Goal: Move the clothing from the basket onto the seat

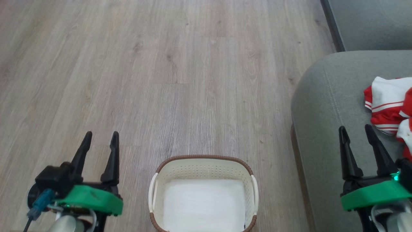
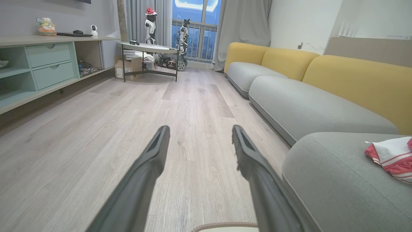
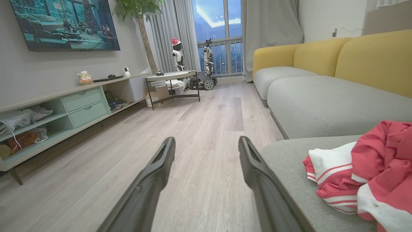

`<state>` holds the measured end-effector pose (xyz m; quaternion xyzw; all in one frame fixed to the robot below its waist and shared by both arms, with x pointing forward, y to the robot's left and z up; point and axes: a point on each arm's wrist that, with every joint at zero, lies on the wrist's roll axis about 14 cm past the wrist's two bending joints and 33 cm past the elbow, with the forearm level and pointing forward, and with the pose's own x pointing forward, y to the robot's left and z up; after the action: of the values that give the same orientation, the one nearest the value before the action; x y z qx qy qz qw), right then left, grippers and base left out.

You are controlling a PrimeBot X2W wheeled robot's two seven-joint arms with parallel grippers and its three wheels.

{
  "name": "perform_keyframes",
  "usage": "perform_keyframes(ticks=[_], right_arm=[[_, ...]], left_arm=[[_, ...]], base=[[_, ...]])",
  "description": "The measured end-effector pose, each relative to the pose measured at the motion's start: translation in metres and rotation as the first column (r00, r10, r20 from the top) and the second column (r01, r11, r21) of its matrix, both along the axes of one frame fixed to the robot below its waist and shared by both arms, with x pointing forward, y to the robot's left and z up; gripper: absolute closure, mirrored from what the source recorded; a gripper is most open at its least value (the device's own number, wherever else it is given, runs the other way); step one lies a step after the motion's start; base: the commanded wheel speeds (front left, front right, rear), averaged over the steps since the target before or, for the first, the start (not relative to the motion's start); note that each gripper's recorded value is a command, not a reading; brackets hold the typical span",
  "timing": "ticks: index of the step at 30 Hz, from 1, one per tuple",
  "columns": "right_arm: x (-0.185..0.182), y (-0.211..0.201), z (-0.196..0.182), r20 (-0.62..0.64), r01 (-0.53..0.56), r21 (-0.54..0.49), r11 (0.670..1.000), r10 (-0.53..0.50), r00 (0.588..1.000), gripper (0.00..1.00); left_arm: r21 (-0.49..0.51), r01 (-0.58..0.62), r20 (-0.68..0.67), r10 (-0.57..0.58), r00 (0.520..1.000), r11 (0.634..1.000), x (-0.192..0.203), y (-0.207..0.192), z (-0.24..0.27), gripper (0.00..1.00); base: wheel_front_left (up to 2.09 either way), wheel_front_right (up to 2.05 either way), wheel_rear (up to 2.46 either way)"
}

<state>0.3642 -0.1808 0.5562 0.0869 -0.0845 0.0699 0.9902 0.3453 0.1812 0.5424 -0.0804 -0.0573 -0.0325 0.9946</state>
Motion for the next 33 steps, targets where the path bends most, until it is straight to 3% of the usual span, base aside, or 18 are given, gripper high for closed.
perform_keyframes(ticks=[33], right_arm=[[-0.006, -0.002, -0.016, -0.024, 0.010, 0.023, 1.000, -0.010, 1.000, 0.00]], left_arm=[[0.032, -0.006, -0.040, 0.007, 0.999, 0.999, -0.002, 0.009, -0.030, 0.00]], base=[[0.00, 0.00, 0.00]])
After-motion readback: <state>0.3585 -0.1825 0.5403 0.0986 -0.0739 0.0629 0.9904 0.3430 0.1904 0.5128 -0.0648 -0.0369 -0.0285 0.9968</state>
